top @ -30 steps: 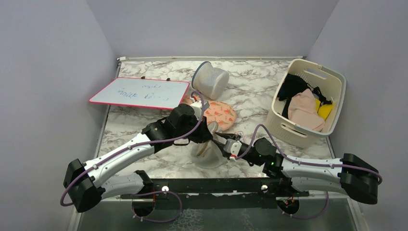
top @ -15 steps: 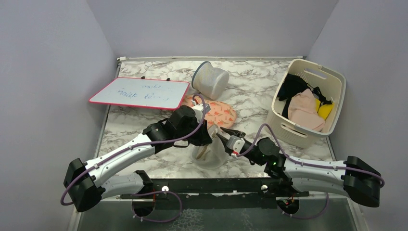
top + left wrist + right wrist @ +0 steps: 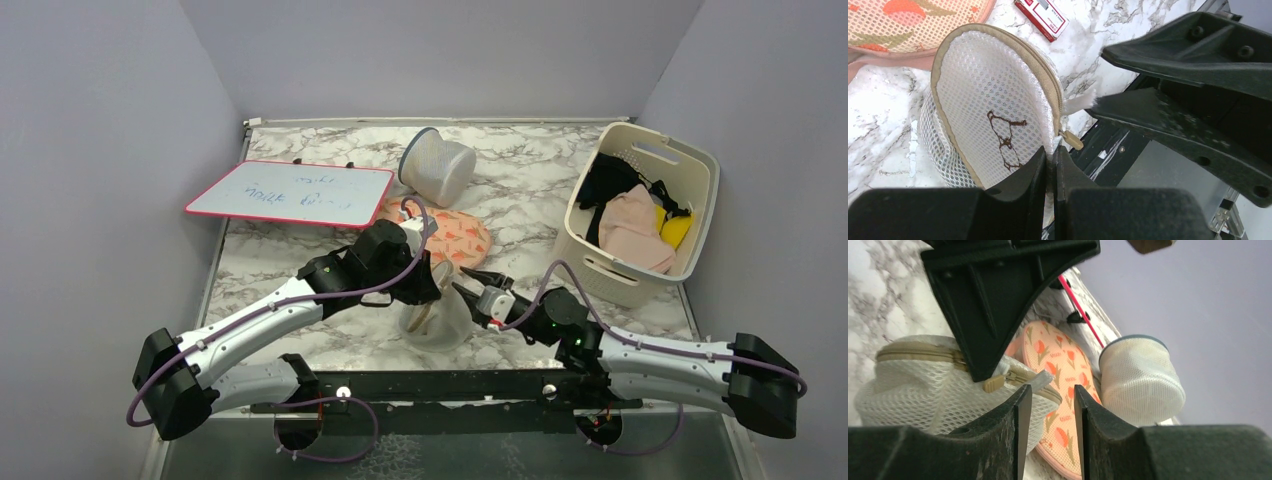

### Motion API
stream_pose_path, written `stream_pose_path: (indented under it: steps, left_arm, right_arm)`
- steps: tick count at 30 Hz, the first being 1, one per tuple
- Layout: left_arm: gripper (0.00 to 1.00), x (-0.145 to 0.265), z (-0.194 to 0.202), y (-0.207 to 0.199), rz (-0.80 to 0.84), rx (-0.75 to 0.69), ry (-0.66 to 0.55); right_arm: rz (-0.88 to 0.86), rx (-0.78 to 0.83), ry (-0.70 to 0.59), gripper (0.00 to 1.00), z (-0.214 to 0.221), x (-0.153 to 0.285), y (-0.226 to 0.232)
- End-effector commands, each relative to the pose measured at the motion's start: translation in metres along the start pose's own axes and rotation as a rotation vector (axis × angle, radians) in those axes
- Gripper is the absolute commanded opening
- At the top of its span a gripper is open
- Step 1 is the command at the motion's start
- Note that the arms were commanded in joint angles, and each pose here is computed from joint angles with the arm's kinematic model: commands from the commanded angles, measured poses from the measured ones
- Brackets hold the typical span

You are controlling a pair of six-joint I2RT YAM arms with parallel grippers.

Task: Unzip the laundry bag and remove the bra

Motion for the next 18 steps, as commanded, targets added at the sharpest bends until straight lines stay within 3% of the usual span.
stream_pose_path:
  steps: [1, 8, 18]
  left_arm:
    - [0.00, 0.005, 0.002, -0.002, 0.006, -0.011, 0.008]
    - [0.00, 0.004, -0.001, -0.003, 0.008, -0.016, 0.006]
    - [0.00, 0.005, 0.001, -0.002, 0.011, -0.009, 0.008]
  right_arm:
    - [-0.129, -0.026, -0.028, 0.36, -0.001, 0.010, 0.012]
    - [-0.315, -0.037, -0.086, 0.36, -0.002, 0.005, 0.031]
    - [-0.181, -0.031, -0.068, 0.35, 0.005, -0.006, 0.021]
Point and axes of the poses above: each gripper's point midway between its finger pads, its own x axis back along the fingers, its own y axis along the line the jaws close on, z = x × y, the point moved 9 cm from there along x, back along the fingers, and after that the axes turned 13 degrees about -x, right-handed, at the moved point
